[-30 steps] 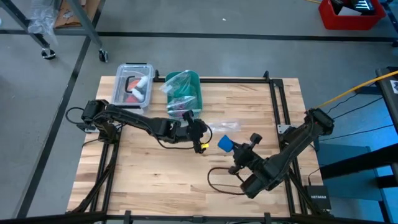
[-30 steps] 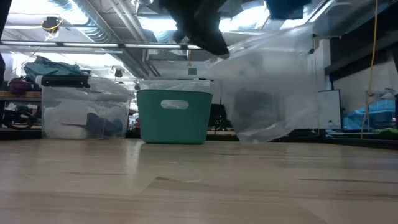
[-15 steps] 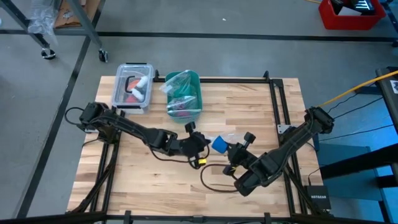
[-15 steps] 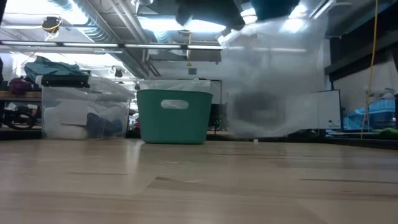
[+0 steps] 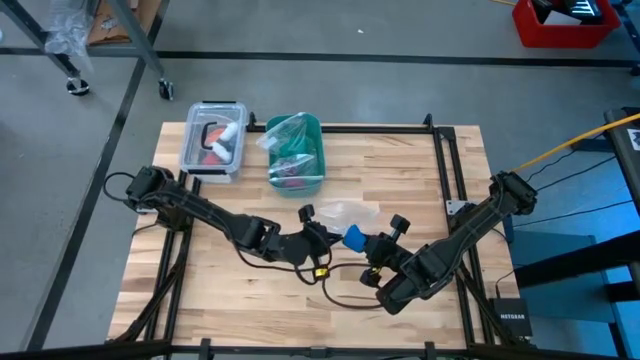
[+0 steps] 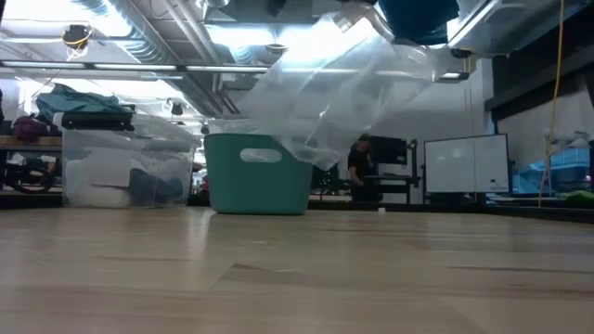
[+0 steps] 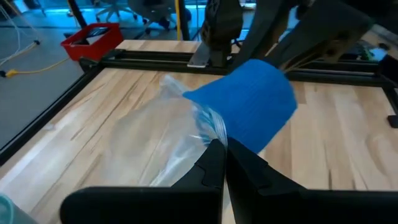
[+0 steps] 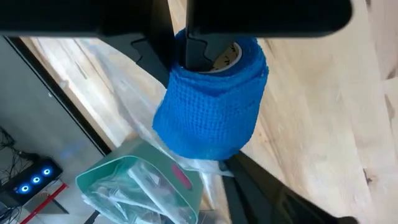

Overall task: Roll bandage
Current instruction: Put the blue bandage into the transparent zip bag

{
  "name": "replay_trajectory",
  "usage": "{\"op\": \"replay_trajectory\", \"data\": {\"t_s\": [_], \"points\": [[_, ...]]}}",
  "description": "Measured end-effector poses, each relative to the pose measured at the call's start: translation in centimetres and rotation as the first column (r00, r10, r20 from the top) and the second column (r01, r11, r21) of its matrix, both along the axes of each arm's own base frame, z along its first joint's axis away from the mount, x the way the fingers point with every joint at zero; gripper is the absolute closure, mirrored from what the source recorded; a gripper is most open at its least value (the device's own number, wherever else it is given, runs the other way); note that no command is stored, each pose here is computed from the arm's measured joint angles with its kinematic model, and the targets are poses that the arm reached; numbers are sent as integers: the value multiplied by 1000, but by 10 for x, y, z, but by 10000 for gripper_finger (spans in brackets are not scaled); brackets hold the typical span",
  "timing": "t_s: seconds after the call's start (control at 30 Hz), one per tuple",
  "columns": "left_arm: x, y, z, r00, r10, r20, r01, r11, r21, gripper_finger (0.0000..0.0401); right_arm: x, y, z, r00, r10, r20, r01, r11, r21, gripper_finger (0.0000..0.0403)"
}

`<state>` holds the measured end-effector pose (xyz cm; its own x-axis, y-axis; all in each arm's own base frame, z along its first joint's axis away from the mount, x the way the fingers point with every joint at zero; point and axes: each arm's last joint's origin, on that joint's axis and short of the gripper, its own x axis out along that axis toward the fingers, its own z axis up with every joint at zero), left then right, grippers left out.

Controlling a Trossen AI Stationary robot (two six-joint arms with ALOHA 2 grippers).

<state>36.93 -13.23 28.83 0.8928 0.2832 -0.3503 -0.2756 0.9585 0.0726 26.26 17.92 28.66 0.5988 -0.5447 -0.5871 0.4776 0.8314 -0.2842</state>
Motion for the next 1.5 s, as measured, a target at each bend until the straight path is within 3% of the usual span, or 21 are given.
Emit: {"op": "replay_trajectory", "data": {"t_s": [0.33, 0.5, 0.8, 1.07, 1.27, 1.5], "points": [[-8, -21, 0, 998, -57, 1, 57, 998, -3, 401, 6, -9, -1, 999, -39, -16, 40, 998, 53, 385], [-12, -30, 0, 997, -79, 2, 79, 997, -9, 401, 13, -11, -1, 998, -68, 10, 66, 989, 131, 384], [-13, -31, 0, 997, -79, 11, 79, 996, -48, 401, 35, 5, 10, 982, 118, 144, -141, 977, 160, 381], [-14, -33, 0, 995, -95, 9, 95, 994, -49, 401, 32, 5, 7, 983, 175, 62, -184, 961, 208, 381], [-14, -36, 0, 992, -126, 9, 126, 990, -62, 401, 32, 10, 6, 956, 291, 22, -283, 906, 315, 380], [-14, -36, 0, 987, -159, 1, 159, 985, -74, 401, 34, 12, 7, 953, 299, 42, -296, 899, 322, 361]]}}
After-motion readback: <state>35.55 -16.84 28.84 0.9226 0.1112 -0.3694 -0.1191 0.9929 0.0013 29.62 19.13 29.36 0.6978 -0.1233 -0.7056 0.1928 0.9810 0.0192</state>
